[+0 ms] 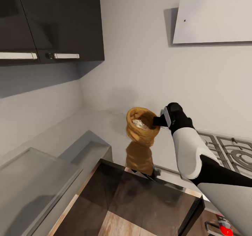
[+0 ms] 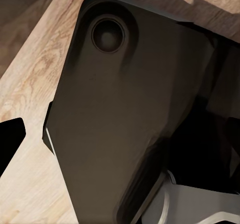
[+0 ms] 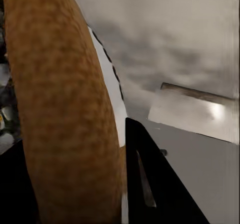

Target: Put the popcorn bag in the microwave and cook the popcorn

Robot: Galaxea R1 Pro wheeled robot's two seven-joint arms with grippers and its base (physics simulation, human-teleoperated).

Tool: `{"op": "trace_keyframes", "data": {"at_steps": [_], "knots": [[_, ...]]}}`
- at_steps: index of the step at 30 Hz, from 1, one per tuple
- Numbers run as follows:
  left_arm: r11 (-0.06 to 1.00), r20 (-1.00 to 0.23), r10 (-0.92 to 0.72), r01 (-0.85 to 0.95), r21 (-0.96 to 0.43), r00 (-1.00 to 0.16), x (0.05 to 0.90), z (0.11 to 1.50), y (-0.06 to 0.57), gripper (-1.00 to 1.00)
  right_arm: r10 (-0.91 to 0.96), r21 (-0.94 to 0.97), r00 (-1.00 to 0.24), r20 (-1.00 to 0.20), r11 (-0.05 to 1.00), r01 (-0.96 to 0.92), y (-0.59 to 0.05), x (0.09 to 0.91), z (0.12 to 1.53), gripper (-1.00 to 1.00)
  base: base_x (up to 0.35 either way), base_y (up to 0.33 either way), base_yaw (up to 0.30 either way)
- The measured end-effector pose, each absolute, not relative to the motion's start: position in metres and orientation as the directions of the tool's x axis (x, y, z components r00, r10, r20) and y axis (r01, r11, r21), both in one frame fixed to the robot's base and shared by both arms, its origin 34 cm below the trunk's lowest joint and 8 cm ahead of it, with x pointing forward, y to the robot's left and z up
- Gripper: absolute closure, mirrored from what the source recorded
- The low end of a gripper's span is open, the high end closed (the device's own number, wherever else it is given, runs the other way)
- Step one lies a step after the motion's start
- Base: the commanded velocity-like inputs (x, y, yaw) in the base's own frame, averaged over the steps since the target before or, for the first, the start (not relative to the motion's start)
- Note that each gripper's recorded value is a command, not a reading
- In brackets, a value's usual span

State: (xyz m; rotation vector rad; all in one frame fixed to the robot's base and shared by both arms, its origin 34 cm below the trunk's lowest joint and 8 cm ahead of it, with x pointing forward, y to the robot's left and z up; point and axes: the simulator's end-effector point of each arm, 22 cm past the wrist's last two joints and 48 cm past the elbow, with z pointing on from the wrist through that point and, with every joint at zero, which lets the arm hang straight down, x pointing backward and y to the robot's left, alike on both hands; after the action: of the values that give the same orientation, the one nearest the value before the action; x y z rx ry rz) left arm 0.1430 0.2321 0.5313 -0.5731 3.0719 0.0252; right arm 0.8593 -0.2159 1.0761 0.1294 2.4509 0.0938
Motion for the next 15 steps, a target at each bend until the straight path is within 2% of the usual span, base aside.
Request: {"op": "trace_keyframes", "data": {"at_steps": [4,11,15], "knots": [[0.933,-0.02,-0.36,-0.36,0.013,-0.933,0.143,0.531,0.232,-1.0,0.043,0.011,-0.73,-0.683,0.999,0.048,-0.22,0.867,1.103,1.0,0.0,0.0,0.0],[0.938,-0.02,-0.346,-0.346,0.011,-0.938,0.143,0.531,0.232,-1.0,0.019,-0.018,-0.721,-0.693,0.999,0.043,-0.221,0.868,1.109,1.0,-0.01,0.0,0.0],[0.938,-0.019,-0.347,-0.348,0.01,-0.938,0.144,0.531,0.23,-1.0,0.019,-0.017,-0.72,-0.694,0.999,0.043,-0.221,0.869,1.109,1.0,-0.264,0.0,0.0]]}}
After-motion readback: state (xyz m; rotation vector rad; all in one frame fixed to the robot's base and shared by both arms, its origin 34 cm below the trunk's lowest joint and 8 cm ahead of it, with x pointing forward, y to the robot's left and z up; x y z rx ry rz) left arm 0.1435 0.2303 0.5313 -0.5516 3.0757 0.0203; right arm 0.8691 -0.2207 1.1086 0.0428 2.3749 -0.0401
